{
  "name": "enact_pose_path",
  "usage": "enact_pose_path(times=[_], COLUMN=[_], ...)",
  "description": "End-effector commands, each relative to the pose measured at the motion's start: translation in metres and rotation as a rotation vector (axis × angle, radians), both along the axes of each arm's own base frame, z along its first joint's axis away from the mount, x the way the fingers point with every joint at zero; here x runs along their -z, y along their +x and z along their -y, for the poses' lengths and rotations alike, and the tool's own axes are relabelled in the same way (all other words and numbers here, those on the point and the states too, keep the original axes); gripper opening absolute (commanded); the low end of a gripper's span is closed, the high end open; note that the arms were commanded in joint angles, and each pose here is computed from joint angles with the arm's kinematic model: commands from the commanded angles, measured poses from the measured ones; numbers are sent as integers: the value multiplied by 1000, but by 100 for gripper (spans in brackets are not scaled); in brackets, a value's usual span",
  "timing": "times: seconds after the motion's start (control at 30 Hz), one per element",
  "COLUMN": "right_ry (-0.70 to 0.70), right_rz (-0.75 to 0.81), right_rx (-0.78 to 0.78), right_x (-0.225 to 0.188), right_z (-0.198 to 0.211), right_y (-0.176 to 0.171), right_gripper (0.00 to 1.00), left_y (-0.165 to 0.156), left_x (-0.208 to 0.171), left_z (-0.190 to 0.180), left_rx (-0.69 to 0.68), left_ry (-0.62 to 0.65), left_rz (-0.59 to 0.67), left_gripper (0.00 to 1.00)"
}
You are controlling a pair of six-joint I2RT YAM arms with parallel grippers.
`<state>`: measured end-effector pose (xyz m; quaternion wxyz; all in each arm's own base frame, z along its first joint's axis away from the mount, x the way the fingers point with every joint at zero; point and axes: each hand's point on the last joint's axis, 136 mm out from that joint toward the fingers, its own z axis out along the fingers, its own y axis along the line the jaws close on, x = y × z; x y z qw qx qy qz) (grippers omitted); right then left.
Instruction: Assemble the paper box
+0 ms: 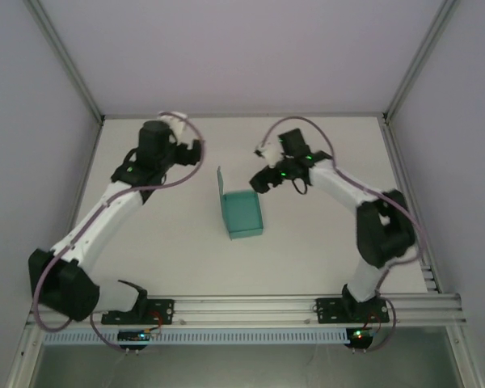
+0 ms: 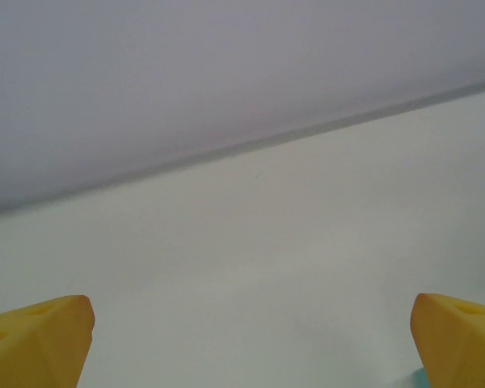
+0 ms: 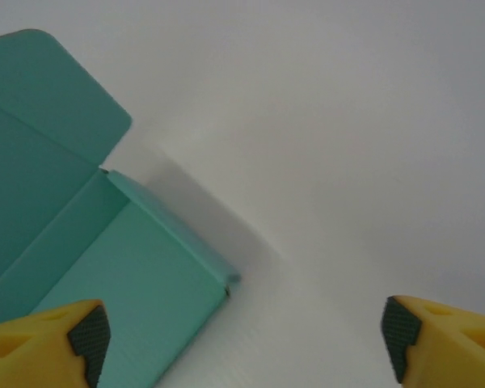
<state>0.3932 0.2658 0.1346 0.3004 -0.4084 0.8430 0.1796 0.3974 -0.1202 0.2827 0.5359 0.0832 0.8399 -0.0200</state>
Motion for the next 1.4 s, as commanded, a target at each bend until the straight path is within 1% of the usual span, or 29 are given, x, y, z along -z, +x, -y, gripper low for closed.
enact_pose_path(times=[0.0,0.07,0.13,0.23,0.33,0.37,0.4,0.43,0.47,0.5,0.57,0.63,0.73,0.8,0.83,0.87,0.93,0.97,1.07,1.13,1.17,1.2,1.3,1.33,1.37], right_ry=[-196,-239,-242,-240,-250,-258,-268,-277,-284,-288,-290,-288,-309,-344,-350,-337,-326,-308,-266,-256,-256,-258,-267,-254,-234], right_rz=[-107,-138,-156,-140,-162,-164,-161,-155,-147,-137,-120,-119,-92,-77,-94,-156,-244,-282,-428,-483,-499,-502,-504,-487,-473], right_rx=[-259,-288,-319,-342,-359,-347,-330,-298,-258,-224,-126,-57,157,361,491,604,766,816,903,937,935,924,928,935,941], right_x=[42,59,70,74,82,85,87,90,92,92,91,92,86,81,80,82,89,93,109,115,117,117,112,107,102], right_z=[-15,-23,-31,-41,-48,-49,-48,-48,-48,-47,-43,-36,-15,8,20,29,43,46,44,40,36,32,23,22,20], right_y=[-26,-22,-19,-12,-14,-11,-8,-3,2,6,14,14,23,27,24,11,-11,-21,-56,-71,-78,-84,-98,-97,-94], right_gripper=[84,82,80,76,72,68,62,53,39,32,30,28,16,15,17,18,19,18,17,18,20,23,26,26,29], left_y=[-17,-29,-35,-38,-35,-34,-32,-32,-30,-30,-28,-26,-23,-22,-21,-20,-17,-15,-12,-10,-10,-9,-8,-7,-7], left_x=[52,81,97,104,105,105,105,107,108,110,112,114,113,113,113,113,113,112,111,112,112,112,114,114,113], left_z=[-51,-65,-74,-86,-85,-84,-84,-83,-83,-82,-82,-81,-77,-75,-75,-74,-71,-68,-63,-60,-59,-58,-51,-47,-43], left_rx=[-296,-337,-366,-411,-404,-399,-395,-395,-394,-394,-399,-397,-382,-380,-381,-381,-367,-357,-331,-321,-316,-312,-268,-240,-210], left_ry=[-176,-228,-253,-241,-233,-233,-233,-231,-230,-226,-220,-223,-243,-248,-253,-260,-270,-277,-289,-293,-294,-296,-302,-306,-308], left_rz=[-102,-161,-198,-227,-228,-228,-228,-233,-238,-246,-258,-265,-269,-271,-269,-268,-269,-269,-276,-282,-283,-282,-287,-287,-284], left_gripper=[99,99,99,99,99,99,99,99,99,99,99,99,99,99,99,99,99,99,99,99,100,99,99,100,99])
